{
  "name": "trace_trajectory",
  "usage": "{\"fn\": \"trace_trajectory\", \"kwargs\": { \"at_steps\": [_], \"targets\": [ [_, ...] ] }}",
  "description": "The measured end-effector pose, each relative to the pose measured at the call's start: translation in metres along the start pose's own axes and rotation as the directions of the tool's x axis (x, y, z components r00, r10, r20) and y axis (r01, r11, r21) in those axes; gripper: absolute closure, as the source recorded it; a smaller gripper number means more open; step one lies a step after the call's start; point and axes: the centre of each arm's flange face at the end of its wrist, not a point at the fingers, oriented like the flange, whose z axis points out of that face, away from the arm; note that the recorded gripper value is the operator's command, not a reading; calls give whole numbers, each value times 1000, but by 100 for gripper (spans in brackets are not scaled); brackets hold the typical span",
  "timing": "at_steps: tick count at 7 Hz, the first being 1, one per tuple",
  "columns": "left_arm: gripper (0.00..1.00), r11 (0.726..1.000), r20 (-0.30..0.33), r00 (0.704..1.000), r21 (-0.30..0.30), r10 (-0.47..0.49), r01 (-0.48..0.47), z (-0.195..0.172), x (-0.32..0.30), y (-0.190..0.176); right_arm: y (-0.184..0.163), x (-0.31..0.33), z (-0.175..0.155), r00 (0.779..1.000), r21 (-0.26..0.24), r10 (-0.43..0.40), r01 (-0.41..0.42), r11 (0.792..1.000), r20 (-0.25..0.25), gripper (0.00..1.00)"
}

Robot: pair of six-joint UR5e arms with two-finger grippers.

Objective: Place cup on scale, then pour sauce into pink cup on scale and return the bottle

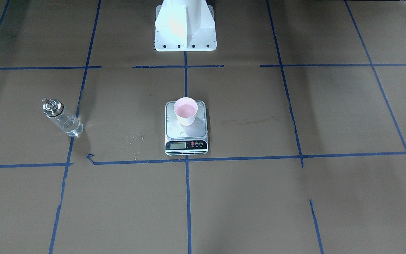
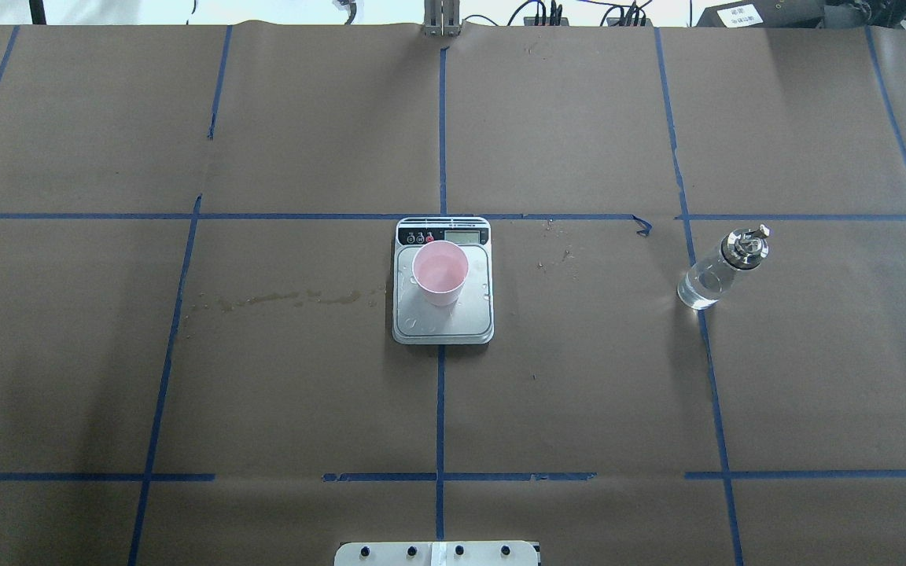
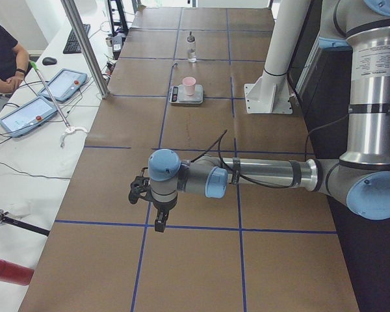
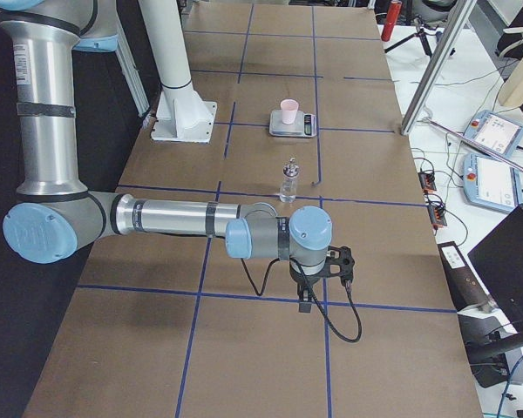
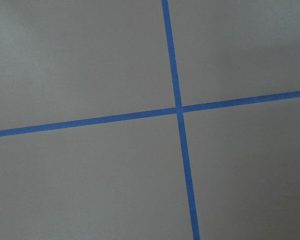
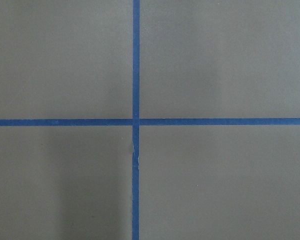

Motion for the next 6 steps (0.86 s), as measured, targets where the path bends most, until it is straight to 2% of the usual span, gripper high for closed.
{"fn": "trace_trajectory", "kwargs": {
  "at_steps": [6],
  "targets": [
    [0,1000,-20,1000,-6,-9,9,-1,3,-2,-6,-4,-4,1000,8,-7,7,1000,0,0]
  ]
}}
